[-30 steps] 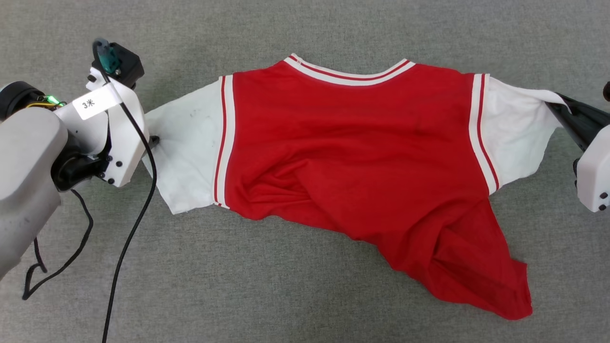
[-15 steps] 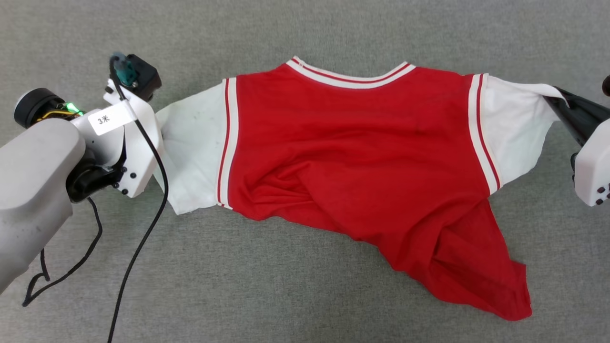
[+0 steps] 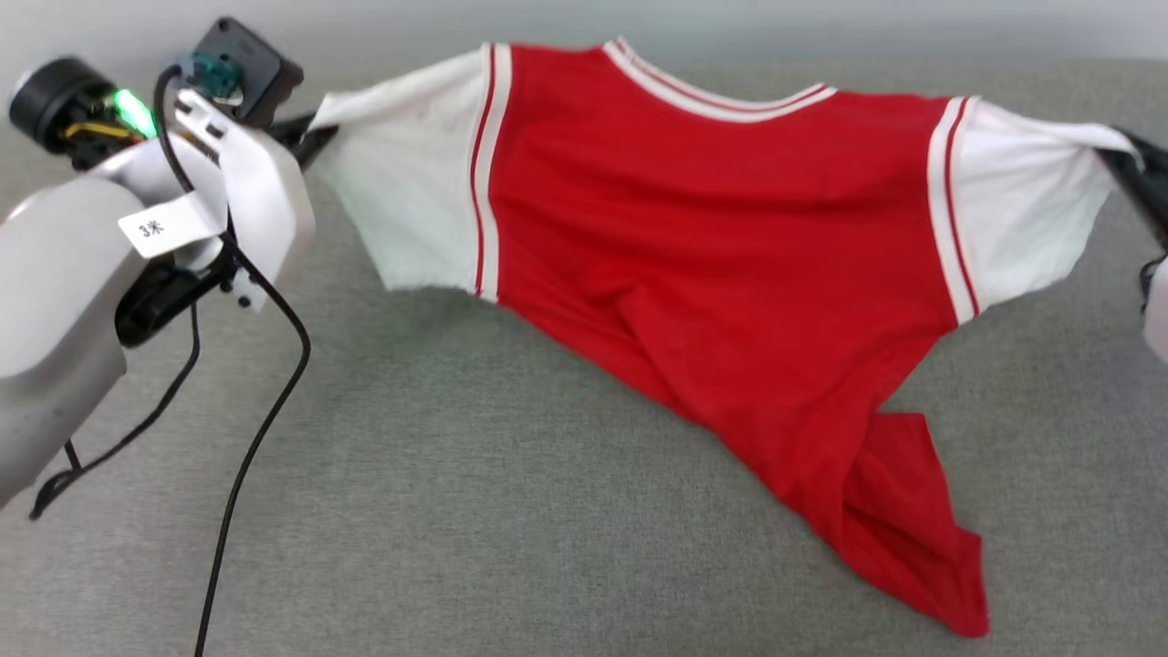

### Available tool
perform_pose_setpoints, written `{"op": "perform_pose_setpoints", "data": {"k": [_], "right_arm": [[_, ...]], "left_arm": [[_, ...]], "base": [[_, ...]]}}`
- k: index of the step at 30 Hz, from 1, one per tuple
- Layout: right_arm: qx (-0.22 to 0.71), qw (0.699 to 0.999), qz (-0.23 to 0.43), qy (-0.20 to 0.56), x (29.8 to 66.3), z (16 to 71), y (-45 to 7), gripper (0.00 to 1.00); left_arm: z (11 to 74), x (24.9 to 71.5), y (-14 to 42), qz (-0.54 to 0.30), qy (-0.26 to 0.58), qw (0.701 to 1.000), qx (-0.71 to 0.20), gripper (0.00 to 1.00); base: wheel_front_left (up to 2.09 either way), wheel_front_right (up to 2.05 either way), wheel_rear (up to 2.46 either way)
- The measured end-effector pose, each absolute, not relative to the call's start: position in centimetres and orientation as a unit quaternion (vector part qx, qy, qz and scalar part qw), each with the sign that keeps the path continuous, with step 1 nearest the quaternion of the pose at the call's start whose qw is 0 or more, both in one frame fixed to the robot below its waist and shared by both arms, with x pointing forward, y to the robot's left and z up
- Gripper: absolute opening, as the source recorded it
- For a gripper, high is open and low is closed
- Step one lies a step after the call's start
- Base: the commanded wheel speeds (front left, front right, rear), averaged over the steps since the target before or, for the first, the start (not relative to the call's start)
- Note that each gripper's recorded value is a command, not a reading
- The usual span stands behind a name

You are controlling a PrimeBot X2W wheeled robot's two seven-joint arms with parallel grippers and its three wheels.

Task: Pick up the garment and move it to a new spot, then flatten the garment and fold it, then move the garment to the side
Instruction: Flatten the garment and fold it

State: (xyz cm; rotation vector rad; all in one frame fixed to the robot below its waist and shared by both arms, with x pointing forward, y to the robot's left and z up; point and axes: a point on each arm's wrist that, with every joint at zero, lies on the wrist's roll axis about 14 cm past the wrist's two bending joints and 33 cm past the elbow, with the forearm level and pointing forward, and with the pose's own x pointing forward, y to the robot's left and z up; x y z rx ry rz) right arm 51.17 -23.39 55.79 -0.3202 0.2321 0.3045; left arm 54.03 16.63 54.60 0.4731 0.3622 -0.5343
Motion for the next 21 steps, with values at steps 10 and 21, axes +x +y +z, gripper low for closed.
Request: {"op": "perform_pose_setpoints", "data": {"k": [10,21], "right_arm": [[-0.176,0.975,0.13,-0.021,50.9,66.9,-23.7,0.0],[-0.191,0.969,0.115,-0.102,52.1,73.6,-23.1,0.0]], "left_arm": [[70.1,52.3,15.8,-0.221,-0.04,0.939,0.262,0.0],[78.0,51.9,14.7,-0.203,-0.154,0.932,0.26,0.0]], "base": [[0.0,0.0,0.0],[0.0,0.0,0.0]]}}
